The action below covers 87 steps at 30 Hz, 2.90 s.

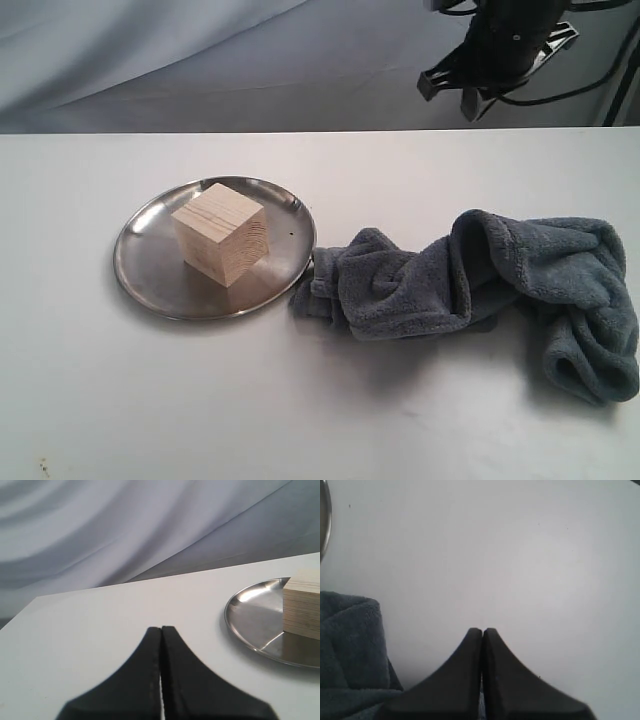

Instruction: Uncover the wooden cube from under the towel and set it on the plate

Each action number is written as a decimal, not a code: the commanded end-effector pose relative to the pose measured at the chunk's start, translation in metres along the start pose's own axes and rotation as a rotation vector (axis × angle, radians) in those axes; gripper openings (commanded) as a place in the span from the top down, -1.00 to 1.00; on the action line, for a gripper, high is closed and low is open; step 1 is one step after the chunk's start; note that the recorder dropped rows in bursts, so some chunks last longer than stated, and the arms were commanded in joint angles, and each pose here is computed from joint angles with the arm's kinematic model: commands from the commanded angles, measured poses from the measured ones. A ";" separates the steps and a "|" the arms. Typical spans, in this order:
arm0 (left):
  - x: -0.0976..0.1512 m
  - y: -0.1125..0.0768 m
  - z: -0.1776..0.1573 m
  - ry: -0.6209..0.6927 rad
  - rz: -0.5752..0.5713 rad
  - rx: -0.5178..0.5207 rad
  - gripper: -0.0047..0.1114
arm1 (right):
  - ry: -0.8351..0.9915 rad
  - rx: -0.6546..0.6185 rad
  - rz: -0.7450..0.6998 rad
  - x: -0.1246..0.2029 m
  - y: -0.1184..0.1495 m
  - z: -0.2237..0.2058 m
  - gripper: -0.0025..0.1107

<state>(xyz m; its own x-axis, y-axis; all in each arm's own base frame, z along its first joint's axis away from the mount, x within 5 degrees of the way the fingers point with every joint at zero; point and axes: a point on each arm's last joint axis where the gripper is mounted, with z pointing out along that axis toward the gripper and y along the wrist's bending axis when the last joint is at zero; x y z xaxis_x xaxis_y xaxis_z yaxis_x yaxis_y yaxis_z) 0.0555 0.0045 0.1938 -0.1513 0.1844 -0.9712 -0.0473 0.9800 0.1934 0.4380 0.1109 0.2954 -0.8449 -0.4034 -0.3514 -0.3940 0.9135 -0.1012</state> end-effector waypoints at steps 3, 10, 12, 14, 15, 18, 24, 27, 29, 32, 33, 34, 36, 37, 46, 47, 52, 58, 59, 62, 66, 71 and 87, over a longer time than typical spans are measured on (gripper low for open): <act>0.000 0.000 0.000 -0.012 0.002 -0.005 0.92 | 0.020 -0.030 0.106 0.021 -0.034 -0.007 0.96; 0.000 0.000 0.000 -0.012 0.002 -0.005 0.92 | 0.080 -0.022 0.232 0.065 -0.076 -0.017 0.96; 0.000 0.000 0.000 -0.012 0.002 -0.005 0.92 | 0.088 -0.037 0.278 0.080 -0.083 -0.024 0.96; 0.000 0.000 0.000 -0.012 0.002 -0.005 0.92 | 0.069 -0.034 0.303 0.093 -0.086 -0.031 0.96; 0.000 0.000 0.000 -0.012 0.002 -0.005 0.92 | 0.047 -0.021 0.313 0.099 -0.088 -0.034 0.96; 0.000 0.000 0.000 -0.012 0.002 -0.005 0.92 | -0.010 0.001 0.328 0.113 -0.085 -0.045 0.96; 0.000 0.000 0.000 -0.012 0.002 -0.005 0.92 | -0.112 0.008 0.334 0.132 -0.070 -0.079 0.96; 0.000 0.000 0.000 -0.012 0.002 -0.005 0.92 | -0.156 0.017 0.336 0.142 -0.064 -0.091 0.96; 0.000 0.000 0.000 -0.012 0.002 -0.005 0.92 | -0.187 0.028 0.338 0.151 -0.059 -0.099 0.96; 0.000 0.000 0.000 -0.012 0.002 -0.005 0.92 | -0.227 0.040 0.344 0.165 -0.051 -0.107 0.96; 0.000 0.000 0.000 -0.012 0.002 -0.005 0.92 | -0.241 0.040 0.346 0.170 -0.048 -0.110 0.96; 0.000 0.000 0.000 -0.012 0.002 -0.005 0.92 | -0.259 0.041 0.350 0.174 -0.045 -0.112 0.96; 0.000 0.000 0.000 -0.012 0.002 -0.005 0.92 | -0.285 0.041 0.352 0.182 -0.039 -0.118 0.96; 0.000 0.000 0.000 -0.012 0.002 -0.005 0.92 | -0.300 0.043 0.353 0.187 -0.037 -0.121 0.96; 0.000 0.000 0.000 -0.012 0.002 -0.005 0.92 | -0.426 0.079 0.360 0.223 -0.017 -0.150 0.96; 0.000 0.000 0.000 -0.012 0.002 -0.005 0.92 | -0.443 0.083 0.363 0.227 -0.014 -0.153 0.96; 0.000 0.000 0.000 -0.012 0.002 -0.005 0.92 | -0.519 0.103 0.368 0.248 -0.003 -0.165 0.96; 0.000 0.000 0.000 -0.012 0.002 -0.005 0.92 | -0.626 0.129 0.378 0.278 0.013 -0.176 0.96; 0.000 0.000 0.000 -0.012 0.002 -0.005 0.92 | -0.664 0.140 0.374 0.289 0.019 -0.178 0.96; 0.000 0.000 0.000 -0.012 0.002 -0.005 0.92 | -0.725 0.155 0.366 0.309 0.029 -0.184 0.96; 0.000 0.000 0.000 -0.012 0.002 -0.005 0.92 | -0.815 0.178 0.352 0.336 0.044 -0.190 0.96; 0.000 0.000 0.000 -0.011 0.009 -0.007 0.92 | -0.883 0.194 0.343 0.359 0.055 -0.190 0.96; 0.000 0.002 0.000 -0.009 0.115 -0.031 0.92 | -1.067 0.219 0.335 0.409 0.082 -0.198 0.96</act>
<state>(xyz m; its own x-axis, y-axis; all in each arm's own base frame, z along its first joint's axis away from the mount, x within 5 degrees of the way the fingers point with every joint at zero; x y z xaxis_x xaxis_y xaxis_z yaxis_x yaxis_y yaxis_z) 0.0554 0.0065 0.1941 -0.1578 0.2767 -0.9479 -0.0543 0.9561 0.2881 -0.0127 0.0104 0.3308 -0.0958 0.0082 -0.9954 -0.0475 0.9988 0.0128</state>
